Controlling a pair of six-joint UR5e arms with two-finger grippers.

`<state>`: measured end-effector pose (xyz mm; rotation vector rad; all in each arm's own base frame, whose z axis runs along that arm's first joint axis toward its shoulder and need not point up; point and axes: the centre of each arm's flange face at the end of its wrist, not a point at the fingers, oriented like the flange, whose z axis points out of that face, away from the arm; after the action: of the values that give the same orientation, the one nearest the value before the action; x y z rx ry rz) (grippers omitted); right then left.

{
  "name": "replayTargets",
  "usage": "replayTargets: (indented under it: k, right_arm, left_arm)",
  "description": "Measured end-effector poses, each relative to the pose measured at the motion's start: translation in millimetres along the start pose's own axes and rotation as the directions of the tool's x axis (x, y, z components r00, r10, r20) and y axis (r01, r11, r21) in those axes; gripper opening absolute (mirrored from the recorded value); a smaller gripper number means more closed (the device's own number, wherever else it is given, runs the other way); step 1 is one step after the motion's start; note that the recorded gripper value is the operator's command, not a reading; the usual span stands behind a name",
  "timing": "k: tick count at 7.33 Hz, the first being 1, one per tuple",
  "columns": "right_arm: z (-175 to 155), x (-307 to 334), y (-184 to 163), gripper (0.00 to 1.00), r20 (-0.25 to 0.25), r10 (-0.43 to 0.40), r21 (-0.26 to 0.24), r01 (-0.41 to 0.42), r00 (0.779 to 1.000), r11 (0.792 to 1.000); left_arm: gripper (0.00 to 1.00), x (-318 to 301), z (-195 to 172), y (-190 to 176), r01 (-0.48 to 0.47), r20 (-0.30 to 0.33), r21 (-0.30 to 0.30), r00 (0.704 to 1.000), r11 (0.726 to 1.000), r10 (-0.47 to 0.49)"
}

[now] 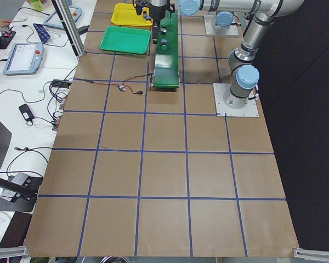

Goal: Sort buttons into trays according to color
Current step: 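Grasp the green-capped button at the belt end with the right gripper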

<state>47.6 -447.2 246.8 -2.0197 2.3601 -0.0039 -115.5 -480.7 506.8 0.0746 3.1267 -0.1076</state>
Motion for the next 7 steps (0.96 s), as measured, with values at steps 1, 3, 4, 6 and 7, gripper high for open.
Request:
replayTargets:
  k: [1,3,4,6,7]
  right_arm:
    - [-0.8,-3.0,-2.2,1.0,-0.006,-0.007,-0.002,0.007,1.0,1.0]
    - [-2.4,-3.6,-6.3,1.0,-0.024,-0.017,-0.002,0.017,1.0,1.0]
    - [-2.8,-3.4,-7.0,1.0,-0.029,-0.019,-0.001,0.019,0.999,1.0]
    - [-2.6,-3.4,-7.6,1.0,-0.029,-0.02,0.001,0.02,0.999,1.0]
    - [-2.5,-3.4,-7.6,1.0,-0.029,-0.02,0.002,0.02,0.999,1.0]
  left_arm:
    - [1.0,0.0,0.3,0.1,0.0,0.0,-0.001,1.0,1.0,0.0]
    - [1.0,-0.2,0.2,0.0,0.0,0.0,0.0,1.0,1.0,0.0]
    - [1.0,-0.5,0.0,-0.1,0.001,0.0,0.0,1.0,1.0,-0.001]
    - [1.0,-0.7,0.6,0.1,0.001,0.0,-0.001,1.0,1.0,-0.001]
    - [1.0,-0.7,1.1,0.5,0.0,0.0,-0.002,1.0,1.0,0.0]
